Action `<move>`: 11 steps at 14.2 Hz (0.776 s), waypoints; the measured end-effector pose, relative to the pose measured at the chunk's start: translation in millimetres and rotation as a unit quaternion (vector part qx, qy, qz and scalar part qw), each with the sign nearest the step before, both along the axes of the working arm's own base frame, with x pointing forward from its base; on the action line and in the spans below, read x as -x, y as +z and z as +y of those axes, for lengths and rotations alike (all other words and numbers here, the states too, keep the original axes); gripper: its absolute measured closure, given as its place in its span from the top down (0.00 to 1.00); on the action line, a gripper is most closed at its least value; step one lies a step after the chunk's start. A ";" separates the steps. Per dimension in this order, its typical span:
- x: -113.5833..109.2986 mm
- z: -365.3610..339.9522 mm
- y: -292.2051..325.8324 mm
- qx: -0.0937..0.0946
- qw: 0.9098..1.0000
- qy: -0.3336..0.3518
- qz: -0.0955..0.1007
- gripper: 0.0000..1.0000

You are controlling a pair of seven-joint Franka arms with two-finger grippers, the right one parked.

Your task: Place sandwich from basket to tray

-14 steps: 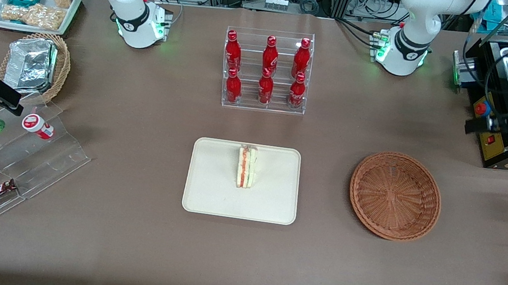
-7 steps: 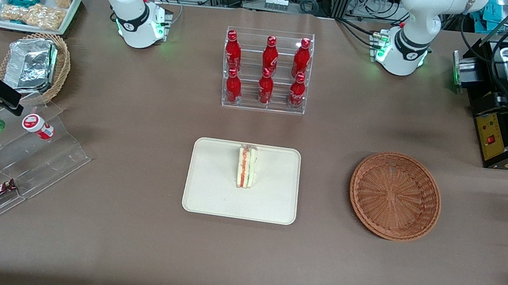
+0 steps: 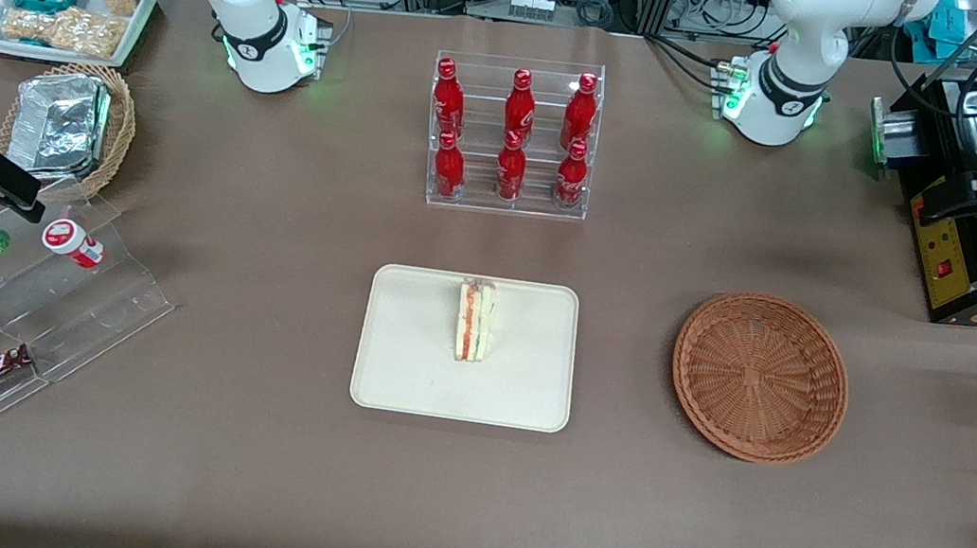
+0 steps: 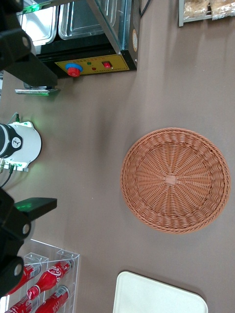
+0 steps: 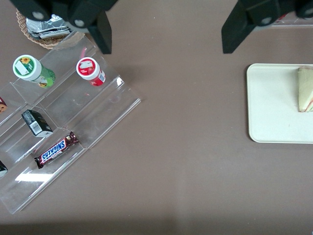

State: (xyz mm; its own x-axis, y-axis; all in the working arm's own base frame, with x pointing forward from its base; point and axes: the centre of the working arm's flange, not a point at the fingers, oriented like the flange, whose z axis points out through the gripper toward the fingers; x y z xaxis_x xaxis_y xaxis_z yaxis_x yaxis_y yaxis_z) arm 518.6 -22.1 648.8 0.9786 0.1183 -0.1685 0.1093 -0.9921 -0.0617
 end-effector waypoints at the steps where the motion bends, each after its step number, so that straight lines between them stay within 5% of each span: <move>1: 0.0 0.4 1.5 0.000 1.000 0.000 -0.002 1.00; 11: -4.4 0.1 11.9 0.003 1.000 -0.001 -0.024 1.00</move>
State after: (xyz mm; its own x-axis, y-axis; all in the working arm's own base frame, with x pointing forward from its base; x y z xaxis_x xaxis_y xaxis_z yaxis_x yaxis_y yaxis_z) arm 523.0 -22.0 660.7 0.9857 0.1155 -0.1228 0.1101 -0.9926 -0.0504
